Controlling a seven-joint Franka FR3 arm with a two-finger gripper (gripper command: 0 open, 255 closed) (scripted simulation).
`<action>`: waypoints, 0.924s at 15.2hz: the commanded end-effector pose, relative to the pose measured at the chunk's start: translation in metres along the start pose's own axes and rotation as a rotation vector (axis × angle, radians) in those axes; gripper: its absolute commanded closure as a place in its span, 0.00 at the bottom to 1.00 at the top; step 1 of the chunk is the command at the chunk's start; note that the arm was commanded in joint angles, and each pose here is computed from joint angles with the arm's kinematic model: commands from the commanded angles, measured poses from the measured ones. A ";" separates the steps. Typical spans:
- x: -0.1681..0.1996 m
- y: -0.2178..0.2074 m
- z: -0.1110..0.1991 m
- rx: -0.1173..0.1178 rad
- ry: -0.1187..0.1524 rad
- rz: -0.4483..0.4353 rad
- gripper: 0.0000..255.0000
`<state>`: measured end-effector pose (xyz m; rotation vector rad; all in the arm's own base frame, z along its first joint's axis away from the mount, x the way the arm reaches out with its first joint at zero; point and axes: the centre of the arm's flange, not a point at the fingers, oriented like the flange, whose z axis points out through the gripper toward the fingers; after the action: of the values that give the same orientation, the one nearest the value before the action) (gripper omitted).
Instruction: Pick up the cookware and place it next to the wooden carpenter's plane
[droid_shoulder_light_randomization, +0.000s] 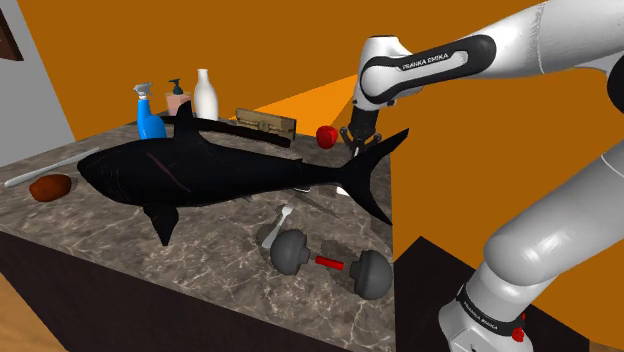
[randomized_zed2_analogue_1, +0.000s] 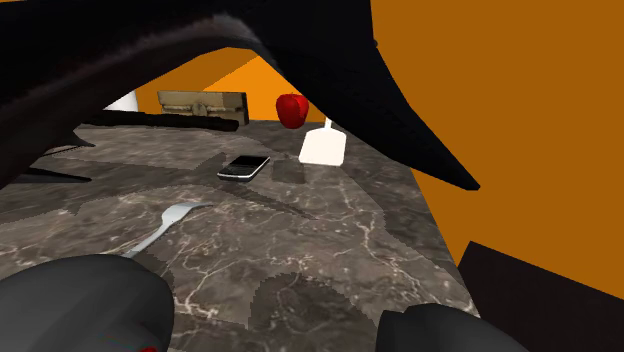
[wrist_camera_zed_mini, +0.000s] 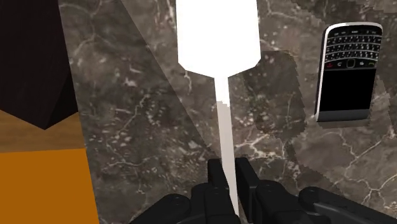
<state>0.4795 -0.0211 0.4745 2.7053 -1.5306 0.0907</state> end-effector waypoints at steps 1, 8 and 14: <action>0.001 0.000 -0.010 0.000 0.000 0.000 1.00; 0.003 0.000 -0.047 0.000 0.000 0.000 1.00; 0.038 -0.040 -0.052 0.000 0.000 0.000 1.00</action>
<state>0.5197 -0.0291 0.5277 2.7047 -1.5303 0.0905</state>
